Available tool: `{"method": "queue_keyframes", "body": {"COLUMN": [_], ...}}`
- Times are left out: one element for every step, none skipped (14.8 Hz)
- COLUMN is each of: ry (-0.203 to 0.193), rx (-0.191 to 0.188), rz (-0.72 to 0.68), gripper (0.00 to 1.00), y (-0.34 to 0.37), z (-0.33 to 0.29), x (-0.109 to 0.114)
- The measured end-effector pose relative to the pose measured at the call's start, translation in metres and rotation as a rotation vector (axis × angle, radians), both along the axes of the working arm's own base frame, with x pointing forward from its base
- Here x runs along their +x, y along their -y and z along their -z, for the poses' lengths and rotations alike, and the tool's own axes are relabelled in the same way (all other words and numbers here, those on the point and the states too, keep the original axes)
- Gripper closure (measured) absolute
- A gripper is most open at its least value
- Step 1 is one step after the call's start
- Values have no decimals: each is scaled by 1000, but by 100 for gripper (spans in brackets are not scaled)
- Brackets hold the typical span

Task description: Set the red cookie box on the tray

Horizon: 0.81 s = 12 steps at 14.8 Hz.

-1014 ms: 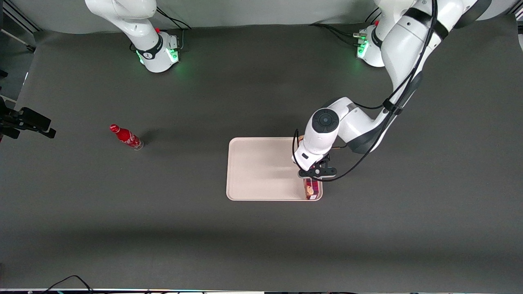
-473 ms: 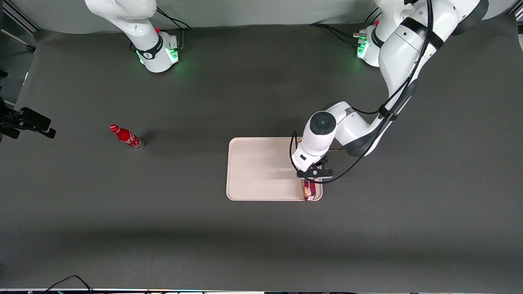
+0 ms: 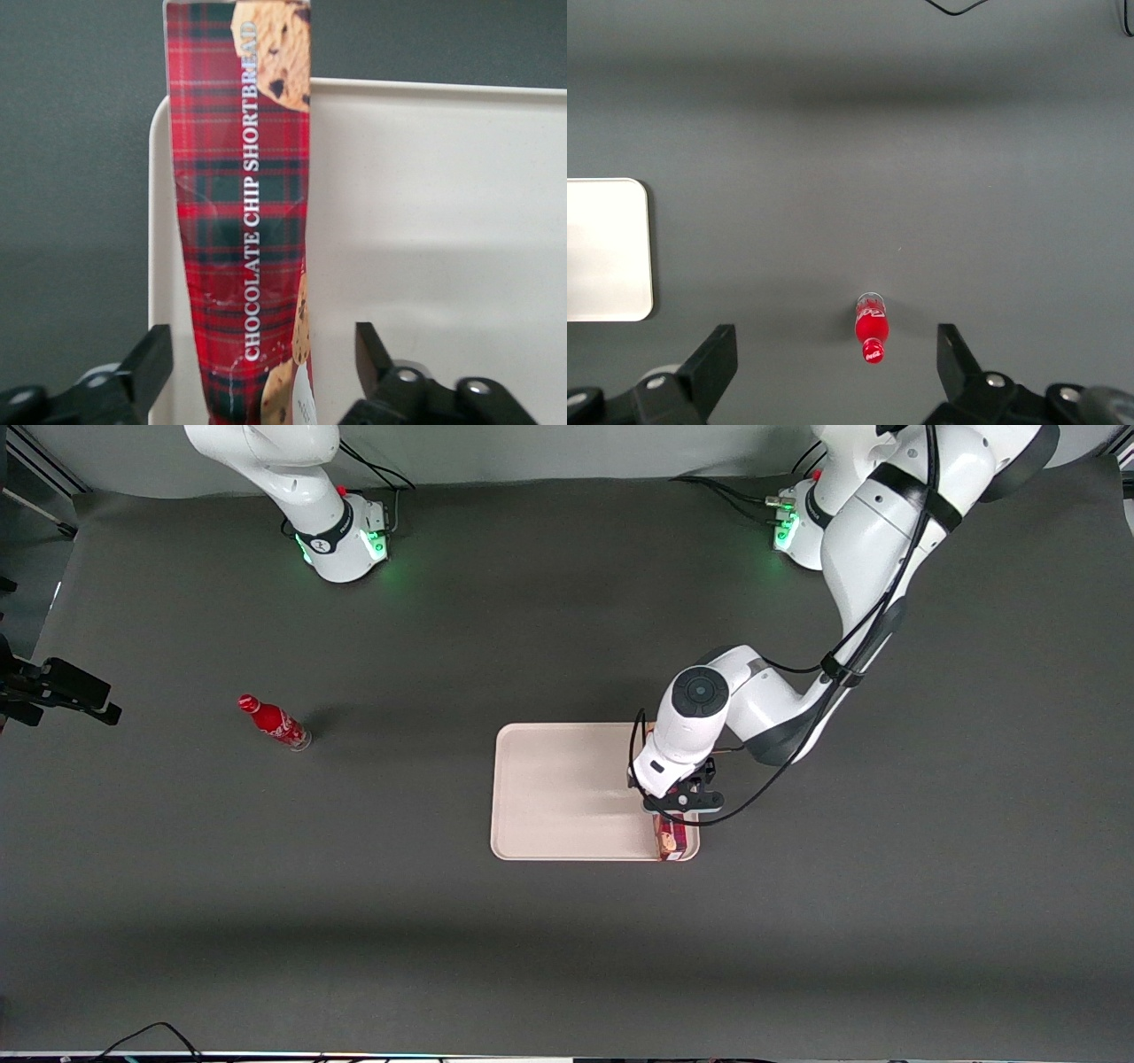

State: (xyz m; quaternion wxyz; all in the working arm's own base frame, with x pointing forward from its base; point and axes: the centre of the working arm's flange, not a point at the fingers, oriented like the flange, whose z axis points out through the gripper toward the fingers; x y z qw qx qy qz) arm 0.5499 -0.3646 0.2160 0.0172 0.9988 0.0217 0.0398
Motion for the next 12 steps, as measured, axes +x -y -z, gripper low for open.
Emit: {"method": "queue_keyframes", "body": {"ry": [2, 9, 18, 28, 33, 32, 20, -2, -27, -51, -73, -89], "rx": [-1, -2, -2, 7, 29, 57, 76, 83, 85, 89, 100, 108], "rz": [-1, 2, 10, 27, 57, 89, 112, 133, 158, 187, 210, 226], "gripper": [0, 0, 0, 0, 0, 0, 0, 0, 0, 0, 0, 0], "y": [0, 0, -1, -3, -7, -13, -18, -25, -32, -41, -54, -71], "z": [-1, -4, -9, -17, -29, -45, -66, -91, -120, -153, -185, -215], "x": [1, 3, 6, 10, 14, 18, 20, 20, 19, 15, 9, 4]}}
